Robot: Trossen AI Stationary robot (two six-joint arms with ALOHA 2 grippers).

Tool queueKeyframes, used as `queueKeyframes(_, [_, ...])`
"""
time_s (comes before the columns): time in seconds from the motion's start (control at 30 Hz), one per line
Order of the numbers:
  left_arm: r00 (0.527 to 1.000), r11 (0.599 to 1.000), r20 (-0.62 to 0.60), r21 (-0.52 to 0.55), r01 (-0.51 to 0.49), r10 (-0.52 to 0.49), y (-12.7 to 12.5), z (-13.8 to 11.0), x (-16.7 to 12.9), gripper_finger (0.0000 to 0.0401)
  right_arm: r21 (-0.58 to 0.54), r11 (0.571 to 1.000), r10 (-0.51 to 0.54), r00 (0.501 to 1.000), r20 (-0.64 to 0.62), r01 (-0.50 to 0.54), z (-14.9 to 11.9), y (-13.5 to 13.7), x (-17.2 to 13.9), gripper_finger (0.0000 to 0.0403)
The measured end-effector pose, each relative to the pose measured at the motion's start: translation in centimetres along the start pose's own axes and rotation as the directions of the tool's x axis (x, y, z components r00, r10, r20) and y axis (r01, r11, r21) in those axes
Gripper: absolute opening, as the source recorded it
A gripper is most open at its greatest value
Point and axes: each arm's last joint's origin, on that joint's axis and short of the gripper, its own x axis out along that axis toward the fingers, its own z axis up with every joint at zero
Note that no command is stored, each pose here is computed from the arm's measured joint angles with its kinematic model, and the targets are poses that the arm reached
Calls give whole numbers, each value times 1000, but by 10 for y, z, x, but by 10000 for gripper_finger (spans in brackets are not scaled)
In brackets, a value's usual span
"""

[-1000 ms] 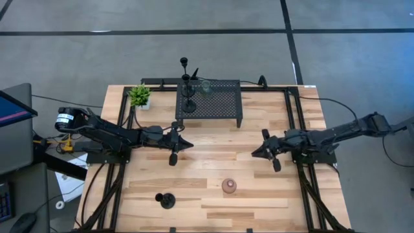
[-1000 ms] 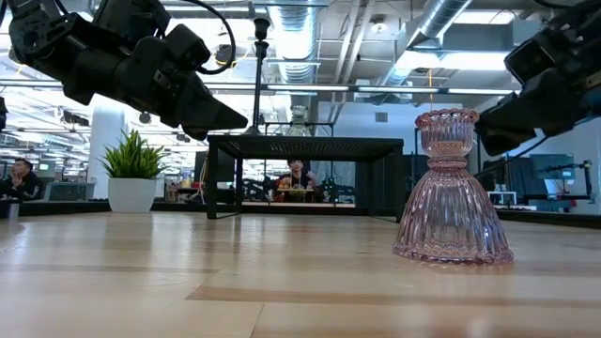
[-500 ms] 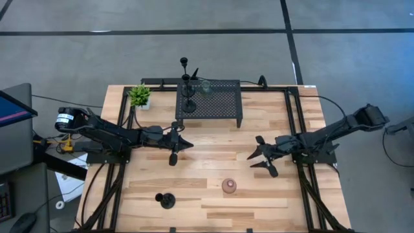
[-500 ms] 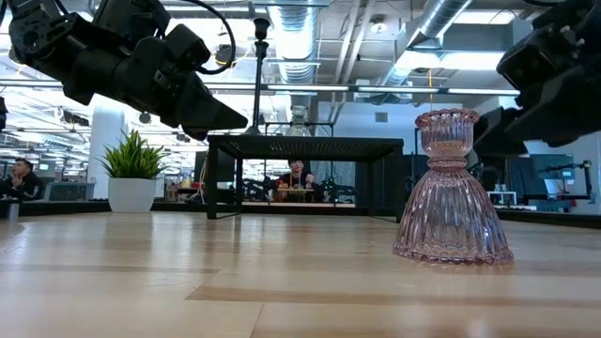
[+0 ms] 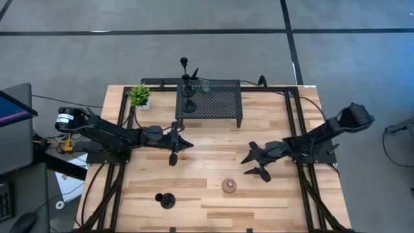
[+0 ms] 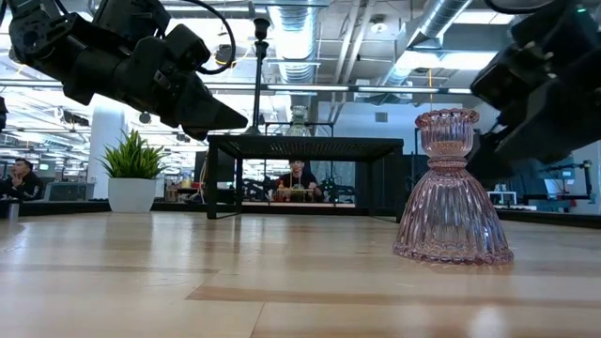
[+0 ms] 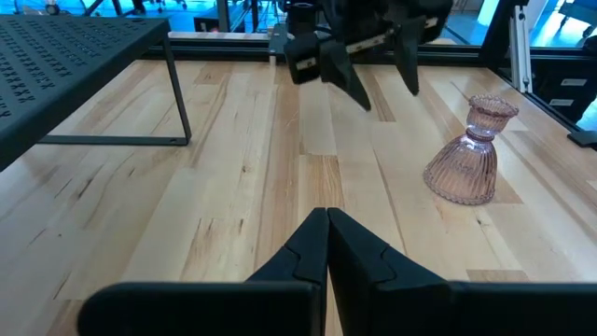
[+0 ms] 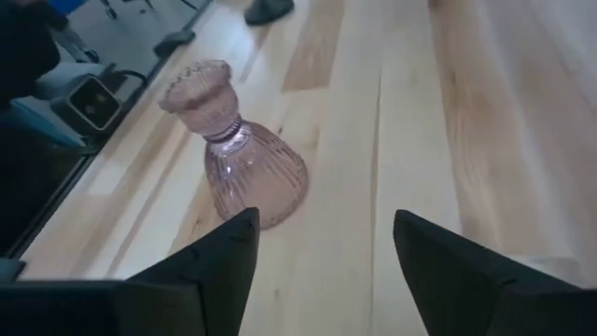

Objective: Pick & Place candle stick holders
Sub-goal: Put the pink glass candle holder on the shelf

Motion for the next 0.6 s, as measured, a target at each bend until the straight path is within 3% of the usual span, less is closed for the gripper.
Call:
queueKeyframes(0.27, [1000, 1000, 0, 0, 0, 0, 0, 0, 0, 8, -22, 1000, 21, 997, -71, -22, 9, 11, 35, 245])
queueKeyframes(0.5, [1000, 1000, 0, 0, 0, 0, 0, 0, 0, 8, -169, 984, 38, 994, -106, -55, 8, 19, 47, 245])
queueKeyframes(0.6, [1000, 1000, 0, 0, 0, 0, 0, 0, 0, 8, -183, 981, 35, 991, -131, -59, 4, 19, 47, 244])
